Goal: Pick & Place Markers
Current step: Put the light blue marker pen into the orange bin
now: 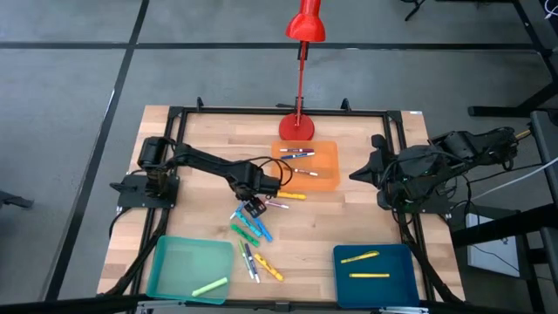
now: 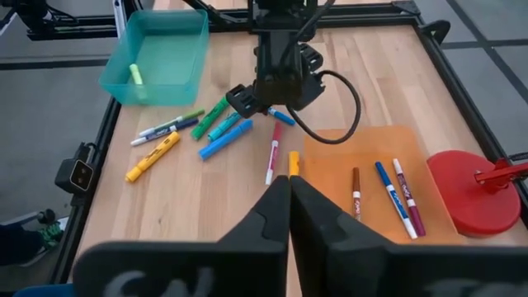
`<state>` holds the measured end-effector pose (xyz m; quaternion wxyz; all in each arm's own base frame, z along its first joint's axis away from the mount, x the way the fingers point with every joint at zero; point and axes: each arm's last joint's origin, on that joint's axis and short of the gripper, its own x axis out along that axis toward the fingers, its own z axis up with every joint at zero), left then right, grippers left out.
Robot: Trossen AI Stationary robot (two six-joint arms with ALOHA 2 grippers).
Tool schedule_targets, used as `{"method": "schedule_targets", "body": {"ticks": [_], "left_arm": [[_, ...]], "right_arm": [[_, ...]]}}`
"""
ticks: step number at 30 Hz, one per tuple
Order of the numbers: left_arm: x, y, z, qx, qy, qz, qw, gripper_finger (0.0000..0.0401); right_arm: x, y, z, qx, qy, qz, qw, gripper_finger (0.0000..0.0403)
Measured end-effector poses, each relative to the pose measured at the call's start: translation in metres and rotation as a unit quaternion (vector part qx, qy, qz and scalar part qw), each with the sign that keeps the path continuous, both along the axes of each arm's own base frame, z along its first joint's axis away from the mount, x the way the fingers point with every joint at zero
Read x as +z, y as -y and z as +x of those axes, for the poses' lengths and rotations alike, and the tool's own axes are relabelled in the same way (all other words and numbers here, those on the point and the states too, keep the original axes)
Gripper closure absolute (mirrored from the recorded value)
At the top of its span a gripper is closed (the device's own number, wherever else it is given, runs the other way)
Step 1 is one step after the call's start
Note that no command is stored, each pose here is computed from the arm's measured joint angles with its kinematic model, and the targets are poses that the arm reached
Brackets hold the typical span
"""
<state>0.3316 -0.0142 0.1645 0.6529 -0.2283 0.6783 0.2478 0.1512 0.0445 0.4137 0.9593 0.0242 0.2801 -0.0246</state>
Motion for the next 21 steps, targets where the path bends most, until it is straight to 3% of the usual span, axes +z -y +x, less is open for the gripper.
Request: {"method": "schedule_targets", "body": {"ticks": [5, 13, 21], "left_arm": [[0.001, -0.005, 0.0, 0.003, 0.003, 0.007, 1.0, 0.0145], [0.0, -0.011, 0.001, 0.009, 0.005, 0.005, 1.0, 0.0146], [0.004, -0.012, -0.001, 0.03, 0.004, -0.027, 0.999, 0.0146]], "right_arm": [[0.0, 0.0, 0.0, -0.001, 0.0, 0.001, 1.0, 0.0383], [0.001, 0.0, 0.001, 0.001, 0.006, 0.001, 1.0, 0.0399], [0.001, 0.0, 0.001, 0.0, 0.008, 0.003, 1.0, 0.0383]]}}
